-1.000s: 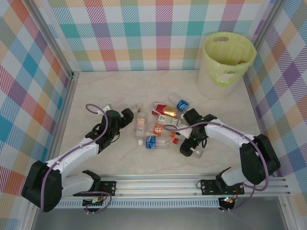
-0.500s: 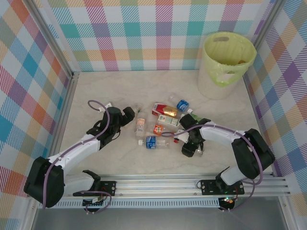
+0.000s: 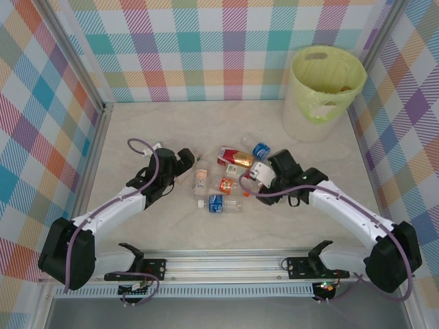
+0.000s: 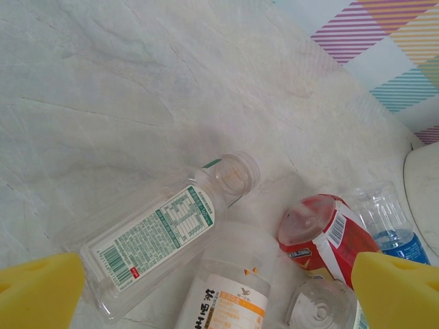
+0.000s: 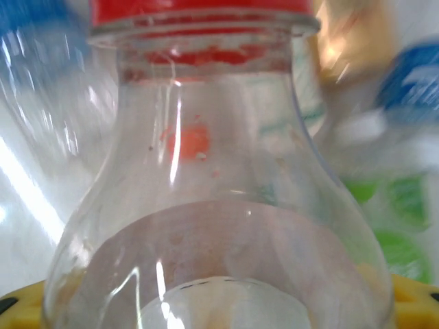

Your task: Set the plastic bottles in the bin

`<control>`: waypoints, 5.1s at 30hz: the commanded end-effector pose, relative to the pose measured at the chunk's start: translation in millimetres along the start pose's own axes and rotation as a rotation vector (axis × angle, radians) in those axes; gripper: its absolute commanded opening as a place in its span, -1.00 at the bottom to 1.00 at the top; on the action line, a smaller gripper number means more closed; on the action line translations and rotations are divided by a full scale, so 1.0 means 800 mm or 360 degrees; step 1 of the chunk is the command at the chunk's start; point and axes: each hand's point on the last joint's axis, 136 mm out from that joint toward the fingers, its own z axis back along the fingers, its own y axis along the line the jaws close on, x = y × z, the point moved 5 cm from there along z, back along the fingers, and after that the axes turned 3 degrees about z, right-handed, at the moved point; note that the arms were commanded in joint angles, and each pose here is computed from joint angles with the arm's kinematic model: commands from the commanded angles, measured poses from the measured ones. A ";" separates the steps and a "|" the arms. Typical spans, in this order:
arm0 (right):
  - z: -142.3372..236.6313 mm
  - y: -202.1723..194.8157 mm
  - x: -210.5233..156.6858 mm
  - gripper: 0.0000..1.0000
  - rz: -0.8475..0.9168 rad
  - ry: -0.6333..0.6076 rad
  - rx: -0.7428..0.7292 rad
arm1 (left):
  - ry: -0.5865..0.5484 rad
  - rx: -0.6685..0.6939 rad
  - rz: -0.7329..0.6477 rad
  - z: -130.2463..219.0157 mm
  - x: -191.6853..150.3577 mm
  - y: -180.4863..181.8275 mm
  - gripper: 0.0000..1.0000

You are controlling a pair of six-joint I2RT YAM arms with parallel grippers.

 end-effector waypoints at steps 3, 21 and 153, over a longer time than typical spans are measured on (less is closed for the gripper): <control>0.037 -0.044 0.098 0.08 -0.0125 -0.0530 -0.0091 | 0.0013 -0.0051 0.0082 -0.002 0.001 -0.001 1.00; 0.158 -0.283 0.218 0.09 -0.0512 -0.1369 -0.0640 | 0.0080 -0.0163 0.0187 -0.001 -0.014 0.000 1.00; 0.132 -0.211 0.039 0.99 -0.1626 -0.1184 -0.0298 | 0.0636 0.0038 -0.1301 -0.066 -0.016 0.029 -1.00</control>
